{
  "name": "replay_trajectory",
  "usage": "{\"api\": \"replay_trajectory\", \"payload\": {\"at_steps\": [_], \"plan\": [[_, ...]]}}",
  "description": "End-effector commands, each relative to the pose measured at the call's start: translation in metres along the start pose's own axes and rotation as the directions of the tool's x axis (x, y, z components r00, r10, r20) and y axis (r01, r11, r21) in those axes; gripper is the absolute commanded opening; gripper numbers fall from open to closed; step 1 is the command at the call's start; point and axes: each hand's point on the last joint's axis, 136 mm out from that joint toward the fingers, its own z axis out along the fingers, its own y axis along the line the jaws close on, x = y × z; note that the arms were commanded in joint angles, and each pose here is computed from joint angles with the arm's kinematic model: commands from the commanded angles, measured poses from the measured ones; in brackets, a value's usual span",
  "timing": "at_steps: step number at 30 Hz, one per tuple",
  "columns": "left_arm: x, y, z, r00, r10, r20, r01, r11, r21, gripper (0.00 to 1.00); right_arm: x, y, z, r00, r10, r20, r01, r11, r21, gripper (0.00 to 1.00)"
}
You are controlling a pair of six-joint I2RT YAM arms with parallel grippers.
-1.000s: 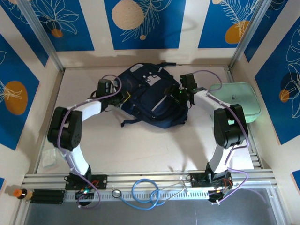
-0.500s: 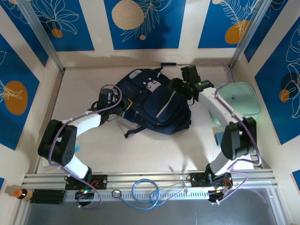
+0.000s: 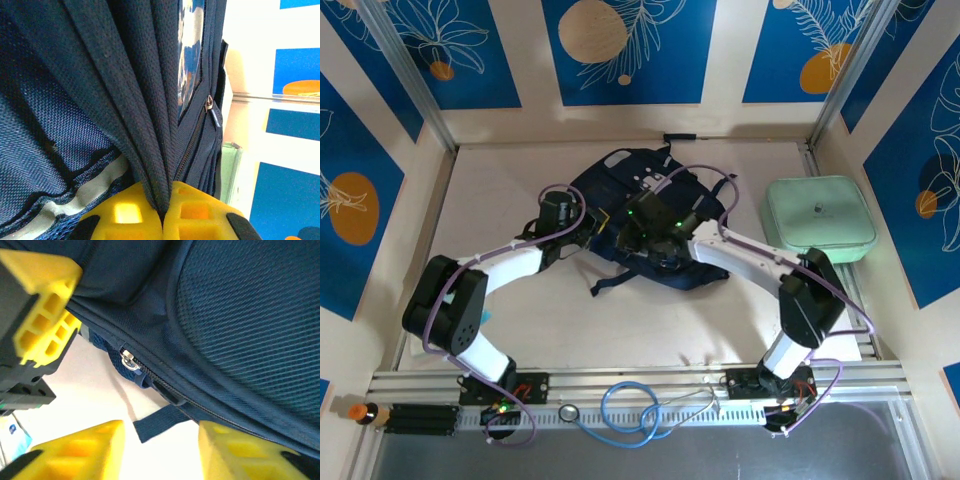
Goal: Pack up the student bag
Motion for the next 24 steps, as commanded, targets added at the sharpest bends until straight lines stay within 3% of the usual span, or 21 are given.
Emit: {"api": "replay_trajectory", "payload": {"at_steps": [1, 10, 20, 24], "plan": [[-0.003, -0.043, -0.008, 0.999, 0.008, 0.033, -0.013, 0.989, 0.147, 0.00, -0.015, 0.026, 0.000, 0.997, 0.060, 0.051, -0.056, 0.996, -0.074, 0.38], [0.003, -0.035, -0.004, 1.000, -0.001, 0.001, 0.001, 0.991, 0.136, 0.00, -0.030, 0.029, 0.035, 0.993, 0.055, 0.104, -0.055, 0.998, -0.005, 0.31], [0.004, -0.037, -0.011, 1.000, 0.005, 0.008, -0.006, 0.988, 0.153, 0.00, -0.034, -0.009, 0.049, 0.987, 0.081, 0.135, -0.107, 0.976, 0.190, 0.41], [0.003, -0.041, -0.014, 1.000, 0.015, 0.014, -0.017, 0.987, 0.162, 0.00, -0.035, -0.020, 0.052, 0.985, 0.066, 0.159, -0.107, 0.958, 0.265, 0.38]]}}
